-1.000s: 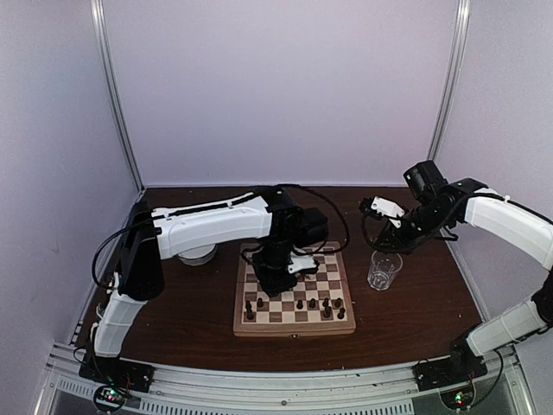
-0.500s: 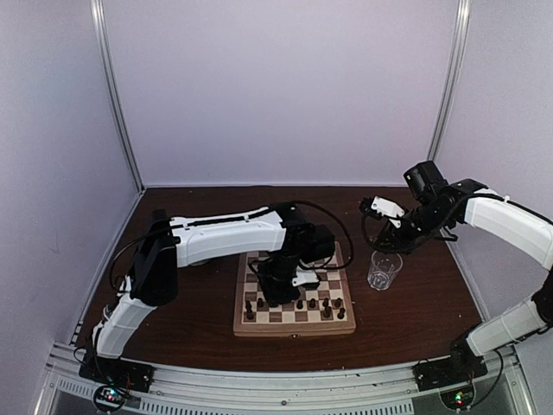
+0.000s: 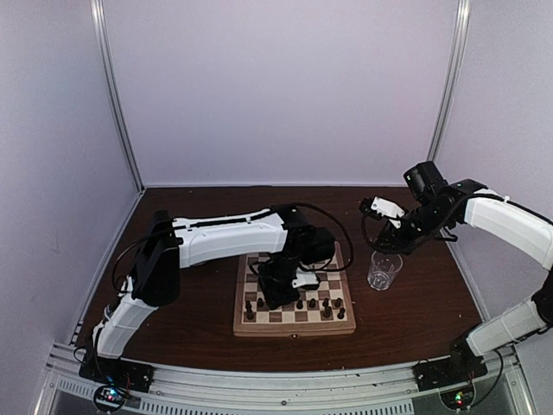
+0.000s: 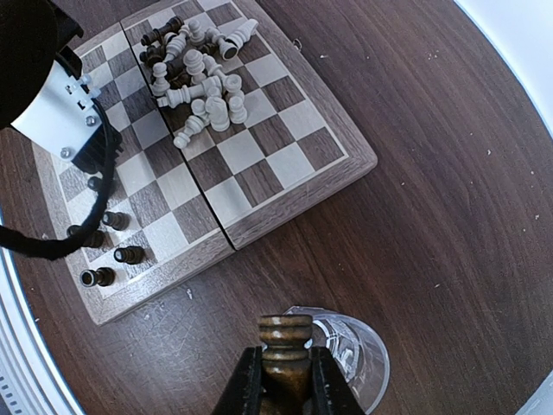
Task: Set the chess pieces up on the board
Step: Place the pawn at f7.
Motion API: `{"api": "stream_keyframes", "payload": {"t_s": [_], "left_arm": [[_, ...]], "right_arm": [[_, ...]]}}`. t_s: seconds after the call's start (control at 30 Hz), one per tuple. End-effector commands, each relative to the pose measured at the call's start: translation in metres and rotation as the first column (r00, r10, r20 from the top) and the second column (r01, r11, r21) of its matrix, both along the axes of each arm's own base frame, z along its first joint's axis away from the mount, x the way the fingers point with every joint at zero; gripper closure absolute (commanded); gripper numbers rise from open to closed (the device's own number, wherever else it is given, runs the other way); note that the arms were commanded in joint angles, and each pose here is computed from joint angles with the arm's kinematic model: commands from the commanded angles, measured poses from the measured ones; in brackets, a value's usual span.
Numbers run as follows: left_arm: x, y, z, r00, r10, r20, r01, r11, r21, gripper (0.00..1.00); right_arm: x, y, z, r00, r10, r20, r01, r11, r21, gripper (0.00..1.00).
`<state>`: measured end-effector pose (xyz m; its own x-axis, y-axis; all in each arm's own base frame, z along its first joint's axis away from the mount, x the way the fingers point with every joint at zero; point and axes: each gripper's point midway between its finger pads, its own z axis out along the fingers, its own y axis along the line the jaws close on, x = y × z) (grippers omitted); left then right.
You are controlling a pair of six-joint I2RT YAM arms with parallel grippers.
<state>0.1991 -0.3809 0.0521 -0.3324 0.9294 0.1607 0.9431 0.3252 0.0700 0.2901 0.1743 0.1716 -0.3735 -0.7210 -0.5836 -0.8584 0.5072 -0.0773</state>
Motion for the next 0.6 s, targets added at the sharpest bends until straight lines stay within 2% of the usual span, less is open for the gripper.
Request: {"api": "stream_keyframes", "payload": {"t_s": [0.0, 0.17, 0.33, 0.57], "left_arm": [[-0.0039, -0.0007, -0.0029, 1.0, -0.005, -0.015, 0.006, 1.0, 0.013, 0.72], [-0.0048, -0.0042, 0.0004, 1.0, 0.004, -0.017, -0.004, 1.0, -0.007, 0.7], [-0.0061, -0.005, 0.0001, 1.0, 0.003, -0.026, -0.004, 1.0, -0.012, 0.83], [-0.0055, -0.0082, 0.0004, 1.0, 0.002, -0.029, -0.003, 1.0, -0.025, 0.88]], "right_arm": [[0.0015, -0.0014, -0.0007, 1.0, -0.01, 0.003, 0.01, 1.0, 0.007, 0.96], [0.0012, -0.0016, -0.0006, 1.0, -0.01, 0.003, 0.01, 1.0, 0.008, 0.96], [0.0009, -0.0017, 0.0001, 1.0, -0.01, 0.005, 0.01, 1.0, 0.01, 0.96], [0.0001, -0.0015, 0.0002, 1.0, -0.008, 0.004, 0.008, 1.0, 0.011, 0.96]]}}
